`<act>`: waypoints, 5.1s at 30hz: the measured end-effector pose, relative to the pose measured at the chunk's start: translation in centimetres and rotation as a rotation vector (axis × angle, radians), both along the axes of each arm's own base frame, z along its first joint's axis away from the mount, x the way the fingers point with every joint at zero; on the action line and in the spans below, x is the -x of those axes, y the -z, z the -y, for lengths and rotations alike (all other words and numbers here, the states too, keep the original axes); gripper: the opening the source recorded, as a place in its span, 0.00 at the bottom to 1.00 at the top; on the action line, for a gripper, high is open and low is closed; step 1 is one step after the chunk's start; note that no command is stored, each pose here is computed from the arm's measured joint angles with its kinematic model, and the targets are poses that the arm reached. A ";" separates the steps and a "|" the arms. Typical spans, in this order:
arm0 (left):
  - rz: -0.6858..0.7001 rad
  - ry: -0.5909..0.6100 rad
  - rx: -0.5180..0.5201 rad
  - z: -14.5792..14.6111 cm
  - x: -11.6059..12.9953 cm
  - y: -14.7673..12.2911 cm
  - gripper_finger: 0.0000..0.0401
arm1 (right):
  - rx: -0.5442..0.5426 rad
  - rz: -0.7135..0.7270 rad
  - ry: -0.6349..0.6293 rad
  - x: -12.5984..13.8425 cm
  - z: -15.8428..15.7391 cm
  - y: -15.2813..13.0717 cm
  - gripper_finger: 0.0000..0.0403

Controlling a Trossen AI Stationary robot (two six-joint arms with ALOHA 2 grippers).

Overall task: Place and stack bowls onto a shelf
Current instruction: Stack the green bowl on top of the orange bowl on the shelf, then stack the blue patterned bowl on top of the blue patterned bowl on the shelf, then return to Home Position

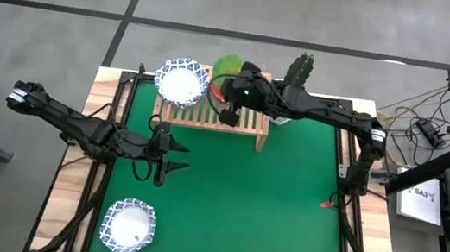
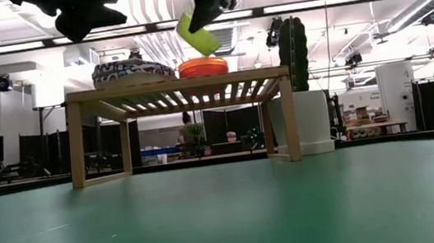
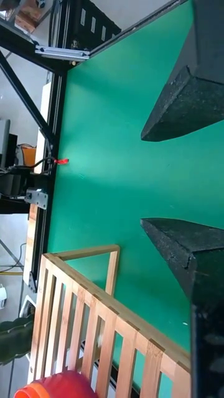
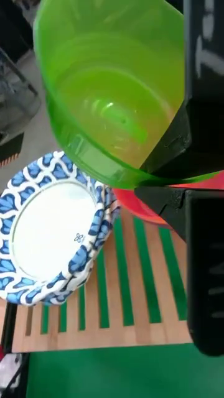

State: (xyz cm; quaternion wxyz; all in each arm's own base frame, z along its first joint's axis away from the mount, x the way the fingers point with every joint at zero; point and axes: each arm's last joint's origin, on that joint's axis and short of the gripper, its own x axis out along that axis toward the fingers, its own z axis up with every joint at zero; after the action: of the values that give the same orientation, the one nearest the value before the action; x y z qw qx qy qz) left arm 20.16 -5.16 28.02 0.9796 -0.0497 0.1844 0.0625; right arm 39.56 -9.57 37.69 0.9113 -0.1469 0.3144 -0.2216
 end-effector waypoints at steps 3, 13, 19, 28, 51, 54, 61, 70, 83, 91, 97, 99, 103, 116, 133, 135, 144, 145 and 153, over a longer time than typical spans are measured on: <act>-0.001 0.000 0.000 0.0 0.0 0.0 0.49 | -0.024 0.000 -0.016 -0.5 0.6 0.0 0.05; -0.004 0.000 -0.001 0.0 0.0 0.1 0.49 | -0.088 -0.058 0.053 -1.8 1.9 1.3 0.24; -0.006 -0.001 0.003 0.0 0.0 0.1 0.49 | -0.106 -0.024 0.065 -1.0 1.5 0.1 0.26; -0.050 -0.053 0.139 0.4 -0.1 0.9 0.49 | -0.163 -0.054 -0.034 2.7 -4.6 -1.5 0.24; -0.808 -0.249 0.574 13.7 -3.7 3.4 0.40 | -0.271 0.263 -0.451 13.7 -17.9 8.4 0.24; -0.954 -0.331 0.576 15.5 -4.0 3.1 0.40 | -0.288 0.287 -0.443 14.2 -17.6 9.5 0.24; -1.032 -0.470 0.605 19.0 -4.5 3.9 0.47 | -0.318 0.297 -0.432 14.8 -17.5 10.3 0.24; -1.083 -0.614 0.588 21.8 -4.0 8.2 0.47 | -0.321 0.286 -0.460 15.0 -18.2 10.5 0.24; -1.192 -0.540 0.455 22.9 -4.4 10.5 0.08 | -0.360 0.276 -0.536 15.9 -20.4 10.5 0.24; -1.175 -0.321 0.184 22.9 -5.0 2.8 0.01 | -0.364 0.270 -0.571 16.3 -21.3 10.5 0.24; -0.797 -0.001 -0.213 22.4 -6.4 -5.0 0.00 | -0.365 0.265 -0.583 16.4 -21.6 10.6 0.24; -0.667 0.038 -0.353 21.3 -6.9 -7.4 0.00 | -0.366 0.264 -0.585 16.5 -21.6 10.6 0.24; -0.516 -0.011 -0.528 17.3 -8.4 -11.9 0.00 | -0.380 0.261 -0.576 16.5 -21.6 10.6 0.24; -0.619 -0.417 -0.282 -5.0 -10.4 -17.3 0.00 | -0.395 0.264 -0.567 16.5 -21.6 10.7 0.24; -0.850 -0.618 -0.045 -16.6 -9.5 -13.0 0.01 | -0.401 0.263 -0.563 16.5 -21.6 10.7 0.24; -0.869 -0.627 -0.056 -16.7 -9.6 -12.6 0.05 | -0.401 0.263 -0.564 16.5 -21.6 10.7 0.24; -0.940 -0.615 -0.071 -16.8 -9.8 -11.0 0.32 | -0.411 0.265 -0.558 16.5 -21.6 10.7 0.24; -0.939 -0.614 -0.072 -16.7 -9.8 -11.1 0.35 | -0.412 0.265 -0.557 16.5 -21.6 10.7 0.24; -0.830 -0.548 -0.119 -14.6 -8.7 -14.2 0.50 | -0.444 0.249 -0.533 16.6 -21.5 10.9 0.24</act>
State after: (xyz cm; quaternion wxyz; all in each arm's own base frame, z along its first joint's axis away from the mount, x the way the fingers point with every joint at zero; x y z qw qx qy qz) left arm 28.91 9.43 42.19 0.7724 -0.0113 0.5348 0.3424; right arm 23.00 11.98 26.77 0.9780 0.0057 0.1921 0.0808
